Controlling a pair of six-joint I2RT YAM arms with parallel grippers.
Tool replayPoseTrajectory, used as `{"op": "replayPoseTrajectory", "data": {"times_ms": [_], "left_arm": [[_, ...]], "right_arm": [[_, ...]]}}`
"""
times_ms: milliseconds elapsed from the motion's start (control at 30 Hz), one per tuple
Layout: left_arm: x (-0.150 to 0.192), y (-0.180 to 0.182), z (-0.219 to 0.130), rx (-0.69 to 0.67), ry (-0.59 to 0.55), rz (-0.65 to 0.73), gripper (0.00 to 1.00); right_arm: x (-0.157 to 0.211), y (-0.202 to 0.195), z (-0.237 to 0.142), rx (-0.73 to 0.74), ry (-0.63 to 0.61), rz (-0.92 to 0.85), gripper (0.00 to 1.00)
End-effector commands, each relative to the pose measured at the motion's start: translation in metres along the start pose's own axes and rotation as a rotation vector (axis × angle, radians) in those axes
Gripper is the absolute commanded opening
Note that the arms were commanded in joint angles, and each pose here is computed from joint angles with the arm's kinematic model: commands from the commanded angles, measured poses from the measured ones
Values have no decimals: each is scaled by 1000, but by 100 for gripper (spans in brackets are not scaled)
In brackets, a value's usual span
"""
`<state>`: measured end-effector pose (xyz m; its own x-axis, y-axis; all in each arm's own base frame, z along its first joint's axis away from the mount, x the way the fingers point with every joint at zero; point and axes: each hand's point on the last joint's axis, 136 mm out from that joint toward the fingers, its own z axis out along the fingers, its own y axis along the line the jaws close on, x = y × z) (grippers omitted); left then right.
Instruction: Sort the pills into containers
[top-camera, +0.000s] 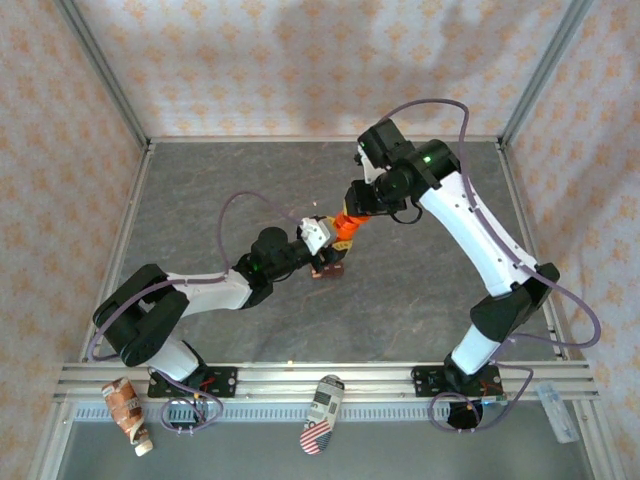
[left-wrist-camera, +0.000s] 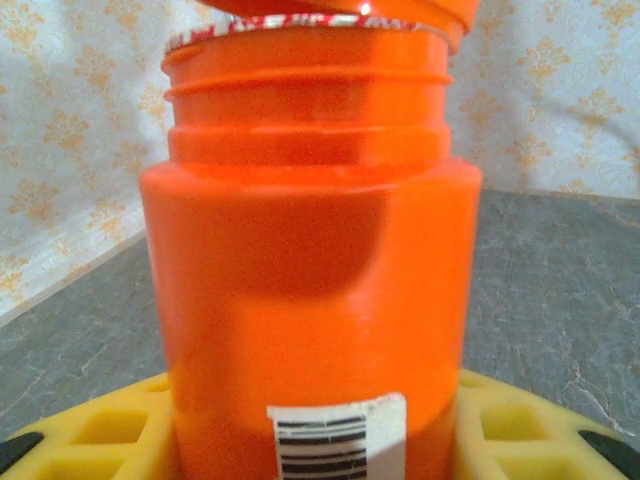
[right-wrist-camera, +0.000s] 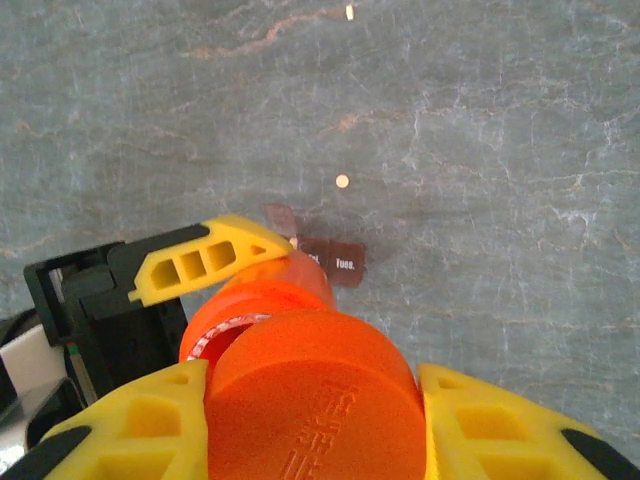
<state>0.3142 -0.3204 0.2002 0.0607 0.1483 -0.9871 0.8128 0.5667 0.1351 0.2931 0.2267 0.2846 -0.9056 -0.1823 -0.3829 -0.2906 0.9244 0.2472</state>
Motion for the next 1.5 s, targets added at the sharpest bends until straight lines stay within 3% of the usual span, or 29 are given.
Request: {"op": "replayPoseTrajectory", "data": {"times_ms": [0, 600, 900, 1233, 1467], "left_arm": [[-21, -4, 5, 24, -48, 59, 0], [-29, -10, 11, 54, -39, 102, 0], [-47, -5, 5, 20, -146, 40, 0], [-66, -5, -2, 21, -228, -7, 0], [-75, -8, 3, 52, -211, 3, 0]], "right_arm": [[8, 1, -9, 4, 25, -32, 32], [25, 2, 13, 22, 122, -68, 32], [28, -16, 18, 76, 125, -24, 33], [30, -15, 26, -79, 154, 125, 33], [33, -12, 29, -70, 180, 147, 33]]}}
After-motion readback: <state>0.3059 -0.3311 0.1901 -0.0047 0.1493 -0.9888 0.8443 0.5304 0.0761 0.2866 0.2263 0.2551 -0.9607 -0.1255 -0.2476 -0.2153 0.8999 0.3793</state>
